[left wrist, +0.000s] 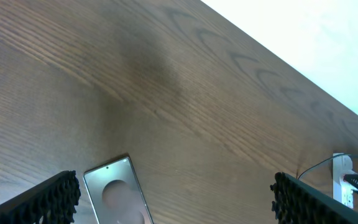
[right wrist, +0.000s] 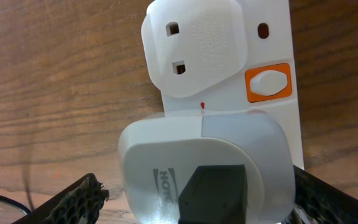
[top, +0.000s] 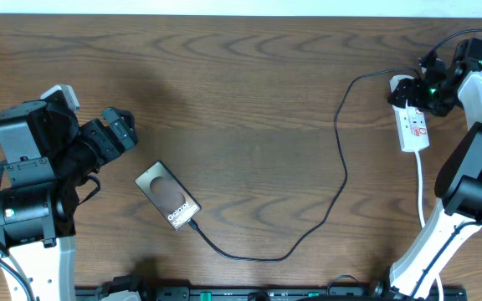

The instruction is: Plug charger to phone and switch on socket

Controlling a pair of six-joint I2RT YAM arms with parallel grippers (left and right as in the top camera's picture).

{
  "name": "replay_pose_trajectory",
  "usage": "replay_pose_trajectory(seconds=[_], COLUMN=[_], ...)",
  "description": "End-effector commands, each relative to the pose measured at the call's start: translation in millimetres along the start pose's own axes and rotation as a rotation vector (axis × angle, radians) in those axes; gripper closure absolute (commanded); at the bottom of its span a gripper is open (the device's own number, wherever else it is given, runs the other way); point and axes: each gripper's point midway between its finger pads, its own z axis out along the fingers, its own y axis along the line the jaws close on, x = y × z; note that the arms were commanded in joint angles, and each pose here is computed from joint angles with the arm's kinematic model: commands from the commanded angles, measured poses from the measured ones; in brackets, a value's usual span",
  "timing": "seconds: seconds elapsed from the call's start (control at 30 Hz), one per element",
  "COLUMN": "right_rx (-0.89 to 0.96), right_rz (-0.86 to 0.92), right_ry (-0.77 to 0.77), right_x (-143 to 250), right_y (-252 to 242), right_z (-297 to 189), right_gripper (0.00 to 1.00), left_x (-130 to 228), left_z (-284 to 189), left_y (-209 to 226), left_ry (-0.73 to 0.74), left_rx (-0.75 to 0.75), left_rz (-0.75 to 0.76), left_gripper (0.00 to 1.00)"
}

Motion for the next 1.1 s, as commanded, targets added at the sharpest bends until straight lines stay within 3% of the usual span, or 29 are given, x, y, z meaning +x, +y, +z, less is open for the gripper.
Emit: replay_pose_trajectory(seconds=[0.0,0.67,1.07], right_rx=[-0.295,-0.344,-0.265], right_rz=[0.023,0.128,0.118], right_ry=[0.127,0.229,0.212], right_x=[31.4,68.0,65.4], right_y=[81.8,87.3,67.6], right_z=[32.8,45.0,47.5], right_gripper=[0.17,0.22,0.22], left_x=[-6.4,-3.7,-1.4], left_z=[-6.7,-6.6,-6.6], left_y=[-3.6,-2.5,-1.5], left_ry=[-0.026,-0.015,-0.006], left_rx=[-0.001,-0.005,-0.009], left_rz=[0.034,0.030,0.028], left_gripper=[0.03,0.03,0.03])
